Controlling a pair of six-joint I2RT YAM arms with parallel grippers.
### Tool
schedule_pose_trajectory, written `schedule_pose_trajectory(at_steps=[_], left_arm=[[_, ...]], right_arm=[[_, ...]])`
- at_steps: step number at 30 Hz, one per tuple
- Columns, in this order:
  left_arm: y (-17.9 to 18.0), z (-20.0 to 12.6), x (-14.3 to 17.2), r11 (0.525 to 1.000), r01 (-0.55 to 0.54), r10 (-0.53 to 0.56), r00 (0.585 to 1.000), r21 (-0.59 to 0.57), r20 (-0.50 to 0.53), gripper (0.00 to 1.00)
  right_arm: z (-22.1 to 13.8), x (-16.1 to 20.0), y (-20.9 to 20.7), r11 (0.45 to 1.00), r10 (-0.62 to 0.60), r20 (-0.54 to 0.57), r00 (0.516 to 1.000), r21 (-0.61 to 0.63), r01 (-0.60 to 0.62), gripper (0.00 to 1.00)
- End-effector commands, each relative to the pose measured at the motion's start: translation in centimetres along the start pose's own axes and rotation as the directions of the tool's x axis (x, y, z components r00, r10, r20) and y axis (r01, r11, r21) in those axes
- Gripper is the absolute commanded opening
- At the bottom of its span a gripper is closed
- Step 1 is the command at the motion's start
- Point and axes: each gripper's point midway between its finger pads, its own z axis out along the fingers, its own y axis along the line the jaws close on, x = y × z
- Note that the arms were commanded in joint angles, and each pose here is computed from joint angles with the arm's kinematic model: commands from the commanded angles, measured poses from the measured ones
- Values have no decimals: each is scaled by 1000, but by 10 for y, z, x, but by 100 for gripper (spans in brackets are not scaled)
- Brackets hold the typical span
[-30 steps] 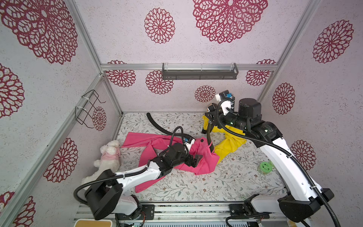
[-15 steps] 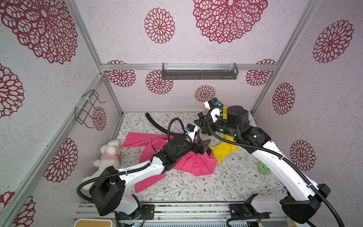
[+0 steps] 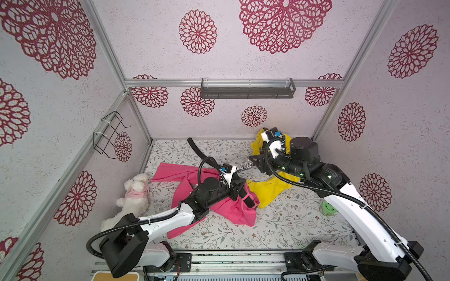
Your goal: Remove the belt from the trousers
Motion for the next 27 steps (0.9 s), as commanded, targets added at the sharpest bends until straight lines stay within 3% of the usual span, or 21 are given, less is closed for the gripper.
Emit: schedule_pose_trajectory(at_steps=[1,6,12,22,27], left_arm=[[-3,-22,26,1000,9,-8,998,23,-58,0],[10,-46,45,999,-10,6,996,-39,-88,0],[20,-65,58,995,5,-16,993,-100,-113,0],[31,-82,54,985,-24,6,994,-171,-106,0],[31,-85,49,983,-34,15,995,-181,-101,0]], right_arm=[[-9,6,-33,992,5,4,1000,127,-5,65],[54,84,-40,994,81,-149,986,89,-68,73],[108,161,-40,990,119,-281,952,104,-93,74],[104,207,22,986,64,-355,933,-123,-115,80],[109,240,27,988,71,-434,898,-90,-122,84]])
